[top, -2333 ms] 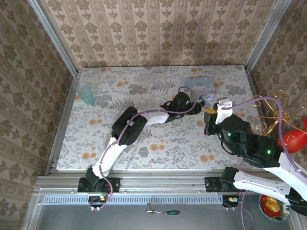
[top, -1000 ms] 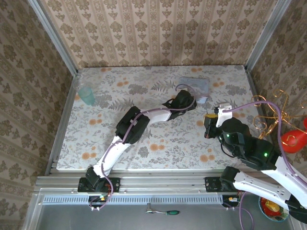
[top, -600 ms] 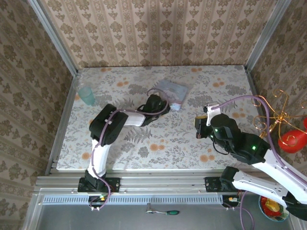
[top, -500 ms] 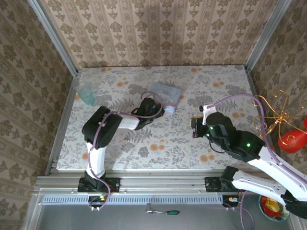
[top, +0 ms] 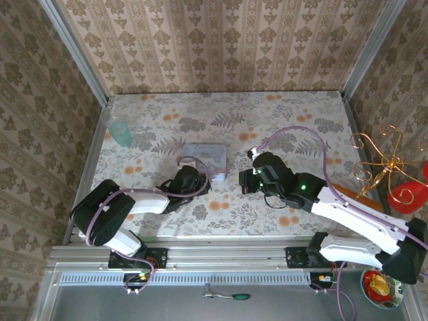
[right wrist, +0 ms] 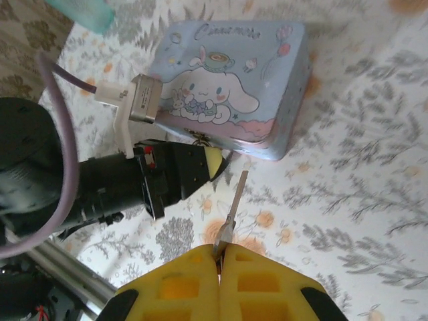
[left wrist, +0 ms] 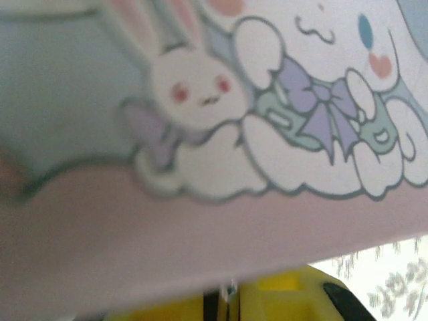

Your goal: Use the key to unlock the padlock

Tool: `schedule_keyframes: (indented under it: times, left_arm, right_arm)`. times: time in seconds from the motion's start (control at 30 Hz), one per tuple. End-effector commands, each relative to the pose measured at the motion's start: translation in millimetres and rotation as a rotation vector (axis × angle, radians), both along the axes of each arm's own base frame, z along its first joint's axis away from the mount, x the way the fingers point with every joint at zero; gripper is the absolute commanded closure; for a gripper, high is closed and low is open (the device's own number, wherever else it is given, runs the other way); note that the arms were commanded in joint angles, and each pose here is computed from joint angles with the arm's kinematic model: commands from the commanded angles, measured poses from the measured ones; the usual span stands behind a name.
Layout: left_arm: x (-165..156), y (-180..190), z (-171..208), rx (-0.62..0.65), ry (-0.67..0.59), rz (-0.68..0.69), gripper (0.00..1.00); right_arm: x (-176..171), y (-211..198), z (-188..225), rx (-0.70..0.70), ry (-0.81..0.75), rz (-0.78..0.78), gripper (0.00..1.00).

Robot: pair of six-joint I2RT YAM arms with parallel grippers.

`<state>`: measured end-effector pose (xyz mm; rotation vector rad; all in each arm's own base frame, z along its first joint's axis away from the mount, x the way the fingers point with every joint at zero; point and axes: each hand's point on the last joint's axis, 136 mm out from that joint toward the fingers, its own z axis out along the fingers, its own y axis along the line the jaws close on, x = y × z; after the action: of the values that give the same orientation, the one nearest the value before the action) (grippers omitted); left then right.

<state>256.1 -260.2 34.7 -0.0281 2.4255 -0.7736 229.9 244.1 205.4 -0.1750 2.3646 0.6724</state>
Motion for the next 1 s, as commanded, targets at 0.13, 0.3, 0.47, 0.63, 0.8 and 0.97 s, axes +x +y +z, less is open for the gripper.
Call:
schedule_keyframes:
  times: [0.13,0.3,0.47,0.63,0.8,0.97]
  left_arm:
    - [-32,10,-23,0.151,0.045,-0.040,0.77]
    - [-33,15,-12,0.188,-0.014,-0.050,0.59]
    - [-35,32,2,0.184,-0.107,-0.041,0.51]
    - [-35,27,17,0.170,-0.168,-0.097,0.45]
    - [-33,11,19,0.143,-0.158,-0.132,0.44]
    - [-25,1,10,0.160,-0.128,-0.119,0.44]
  right_arm:
    - [-15,26,-36,0.032,0.110,-0.003,1.00]
    - [-23,40,-62,0.016,0.140,0.024,1.00]
    - [-31,49,-77,0.045,0.109,0.101,1.00]
    - [-32,40,-94,0.010,0.120,0.080,1.00]
    - [-33,38,-106,0.032,0.135,0.062,1.00]
    - [-35,37,-113,0.027,0.146,0.061,1.00]
